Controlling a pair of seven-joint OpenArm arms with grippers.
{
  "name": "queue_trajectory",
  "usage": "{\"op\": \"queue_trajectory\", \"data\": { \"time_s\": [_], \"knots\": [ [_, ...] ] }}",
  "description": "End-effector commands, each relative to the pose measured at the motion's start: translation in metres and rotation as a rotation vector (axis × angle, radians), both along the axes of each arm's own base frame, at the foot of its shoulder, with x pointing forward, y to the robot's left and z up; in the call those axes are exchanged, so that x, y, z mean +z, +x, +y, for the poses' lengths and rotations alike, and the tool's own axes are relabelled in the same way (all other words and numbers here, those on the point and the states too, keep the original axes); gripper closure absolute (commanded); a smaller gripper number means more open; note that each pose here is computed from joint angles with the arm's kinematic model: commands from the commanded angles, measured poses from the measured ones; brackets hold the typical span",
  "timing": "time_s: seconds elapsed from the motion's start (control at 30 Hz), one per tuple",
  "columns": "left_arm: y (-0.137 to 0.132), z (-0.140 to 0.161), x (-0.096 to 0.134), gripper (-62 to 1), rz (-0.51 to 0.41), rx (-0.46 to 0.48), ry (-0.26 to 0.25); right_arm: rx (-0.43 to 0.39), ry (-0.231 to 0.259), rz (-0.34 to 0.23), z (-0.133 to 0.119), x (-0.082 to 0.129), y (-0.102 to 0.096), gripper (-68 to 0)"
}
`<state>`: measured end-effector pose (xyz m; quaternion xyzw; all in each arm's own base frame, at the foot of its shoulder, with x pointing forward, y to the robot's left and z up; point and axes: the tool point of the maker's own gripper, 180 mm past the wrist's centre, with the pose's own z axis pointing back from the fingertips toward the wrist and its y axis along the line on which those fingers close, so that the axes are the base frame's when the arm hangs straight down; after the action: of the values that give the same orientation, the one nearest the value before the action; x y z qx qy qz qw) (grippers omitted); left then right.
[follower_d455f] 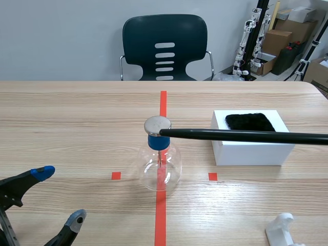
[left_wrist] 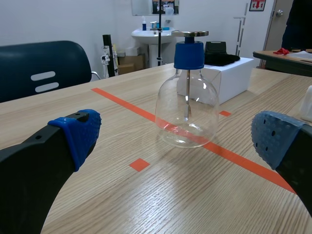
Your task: Do the electroscope experiment. move the rod toward and away from the electroscope
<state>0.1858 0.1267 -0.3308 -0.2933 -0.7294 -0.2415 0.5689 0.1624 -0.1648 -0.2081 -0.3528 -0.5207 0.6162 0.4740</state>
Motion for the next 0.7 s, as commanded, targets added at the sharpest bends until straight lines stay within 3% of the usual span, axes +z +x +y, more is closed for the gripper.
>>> {"op": "queue_trajectory", "data": {
  "time_s": [0.0, 0.47, 0.67],
  "knots": [
    [-0.0003, -0.0003, 0.0043, -62.3, -0.017, 0.006, -0.019, 0.006, 0.0, -0.037, 0.0015, 0.0096, 0.0047, -1.1],
    [-0.0003, -0.0003, 0.0043, -62.3, -0.017, 0.006, -0.019, 0.005, 0.0, -0.038, 0.0012, 0.0097, 0.0048, -1.1],
    [-0.0003, -0.0003, 0.0043, -62.3, -0.017, 0.006, -0.019, -0.017, -0.017, -0.077, -0.0045, 0.0164, 0.0064, -1.1]
  ]
}}
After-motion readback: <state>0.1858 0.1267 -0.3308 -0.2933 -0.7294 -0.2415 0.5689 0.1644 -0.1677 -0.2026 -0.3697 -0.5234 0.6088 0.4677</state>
